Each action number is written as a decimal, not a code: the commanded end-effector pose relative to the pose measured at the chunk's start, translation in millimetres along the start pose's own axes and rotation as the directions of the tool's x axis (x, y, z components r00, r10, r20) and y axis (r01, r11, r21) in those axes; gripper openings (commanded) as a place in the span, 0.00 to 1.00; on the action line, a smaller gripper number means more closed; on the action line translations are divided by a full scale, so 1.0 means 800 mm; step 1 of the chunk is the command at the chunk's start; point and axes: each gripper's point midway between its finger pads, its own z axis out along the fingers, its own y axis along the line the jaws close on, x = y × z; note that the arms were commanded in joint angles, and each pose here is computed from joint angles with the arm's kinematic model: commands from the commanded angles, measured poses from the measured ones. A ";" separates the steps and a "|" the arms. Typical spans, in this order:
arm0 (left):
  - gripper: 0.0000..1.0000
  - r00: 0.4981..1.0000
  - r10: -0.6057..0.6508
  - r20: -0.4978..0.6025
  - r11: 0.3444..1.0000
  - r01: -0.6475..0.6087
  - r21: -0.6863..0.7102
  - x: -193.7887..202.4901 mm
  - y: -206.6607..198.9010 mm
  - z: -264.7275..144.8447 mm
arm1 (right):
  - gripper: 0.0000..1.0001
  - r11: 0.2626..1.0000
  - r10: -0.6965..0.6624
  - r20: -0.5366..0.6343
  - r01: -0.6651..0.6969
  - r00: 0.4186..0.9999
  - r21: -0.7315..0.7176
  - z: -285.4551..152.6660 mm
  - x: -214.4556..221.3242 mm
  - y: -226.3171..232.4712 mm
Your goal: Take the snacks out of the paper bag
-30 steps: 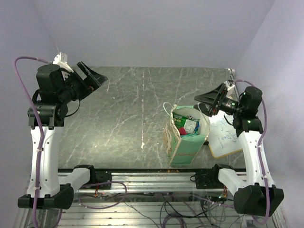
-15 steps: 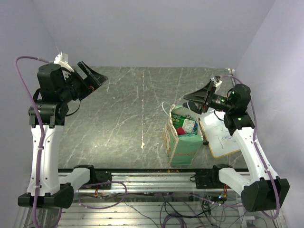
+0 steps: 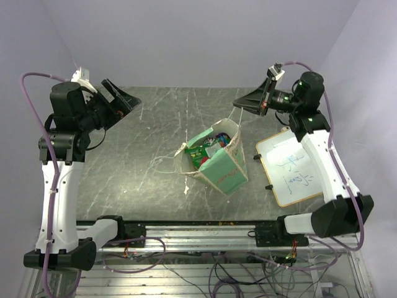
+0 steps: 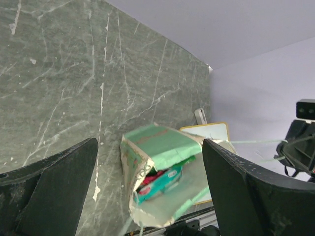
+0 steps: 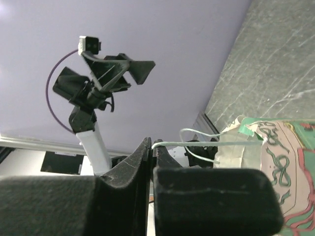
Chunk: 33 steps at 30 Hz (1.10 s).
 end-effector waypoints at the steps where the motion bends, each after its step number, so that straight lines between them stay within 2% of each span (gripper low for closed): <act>1: 0.98 1.000 0.006 -0.008 1.000 -0.006 0.022 0.000 -0.007 -0.001 | 0.00 0.988 -0.138 -0.007 0.137 0.990 -0.067 0.007 -0.024 0.029; 8: 0.98 0.998 -0.016 -0.059 1.000 0.017 0.017 0.014 -0.003 0.003 | 0.00 0.973 -0.220 -0.089 0.212 0.971 -0.090 0.025 -0.046 0.019; 10: 0.98 0.996 -0.028 -0.084 0.999 0.030 0.020 0.020 0.000 0.006 | 0.00 0.958 -0.282 -0.100 0.275 0.954 -0.076 0.029 -0.057 0.018; 14: 0.98 0.982 -0.060 -0.177 0.997 0.067 0.032 0.043 0.004 0.018 | 0.00 0.918 -0.395 -0.115 0.391 0.911 -0.063 0.032 -0.080 0.036; 19: 0.98 0.944 -0.092 -0.318 0.992 0.114 0.054 0.082 0.016 0.033 | 0.00 0.903 -0.430 -0.153 0.419 0.890 -0.097 0.036 -0.086 0.038; 23: 0.98 0.884 -0.079 -0.461 0.995 0.096 0.013 0.130 0.040 0.049 | 0.00 0.900 -0.434 -0.164 0.419 0.886 -0.120 0.034 -0.080 0.041; 27: 0.98 0.837 -0.059 -0.544 0.998 0.032 -0.058 0.175 0.066 0.066 | 0.00 0.921 -0.390 -0.178 0.388 0.904 -0.047 0.037 -0.067 0.009; 33: 0.98 0.845 -0.064 -0.531 0.994 0.005 -0.111 0.192 0.090 0.071 | 0.00 0.909 -0.350 -0.309 0.400 0.884 0.113 0.069 -0.005 -0.052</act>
